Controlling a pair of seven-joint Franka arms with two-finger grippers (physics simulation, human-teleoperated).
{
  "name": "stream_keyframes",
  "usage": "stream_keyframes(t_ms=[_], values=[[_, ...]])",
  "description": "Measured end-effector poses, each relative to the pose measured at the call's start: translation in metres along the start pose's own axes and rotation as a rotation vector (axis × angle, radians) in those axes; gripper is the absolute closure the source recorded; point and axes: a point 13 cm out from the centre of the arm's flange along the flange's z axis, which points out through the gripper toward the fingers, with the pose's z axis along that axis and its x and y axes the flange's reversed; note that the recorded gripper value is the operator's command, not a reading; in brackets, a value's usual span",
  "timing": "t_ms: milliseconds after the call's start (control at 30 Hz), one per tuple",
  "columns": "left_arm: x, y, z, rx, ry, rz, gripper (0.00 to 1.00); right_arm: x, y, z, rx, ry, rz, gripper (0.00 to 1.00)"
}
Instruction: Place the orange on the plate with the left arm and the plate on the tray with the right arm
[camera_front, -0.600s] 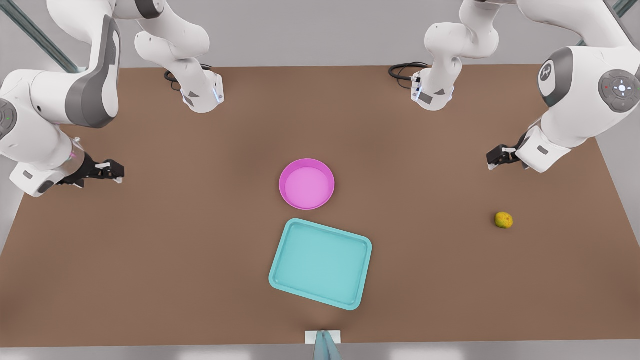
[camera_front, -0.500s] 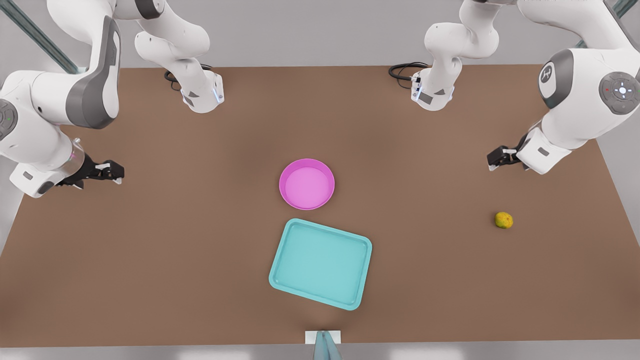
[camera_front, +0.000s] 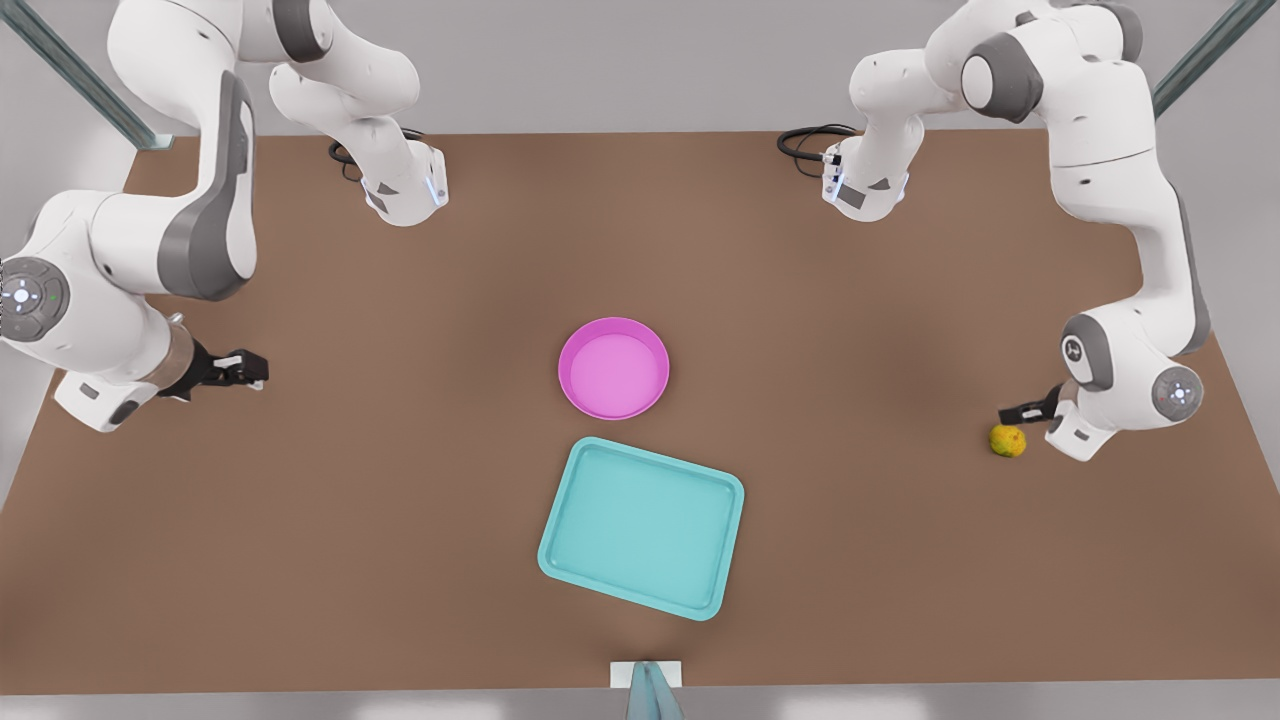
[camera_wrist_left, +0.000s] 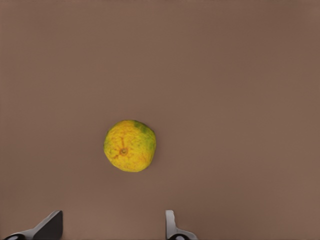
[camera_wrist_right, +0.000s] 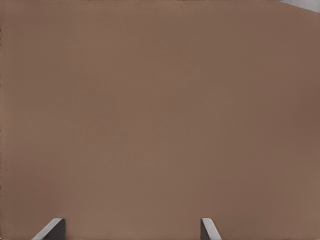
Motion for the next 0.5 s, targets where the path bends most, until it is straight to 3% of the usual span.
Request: stream_keyframes(t_ms=[500], values=[[-0.027, 0.007, 0.067, -0.024, -0.036, 0.132, 0.0, -0.007, 0.01, 0.003, -0.025, -0.015, 0.024, 0.0]])
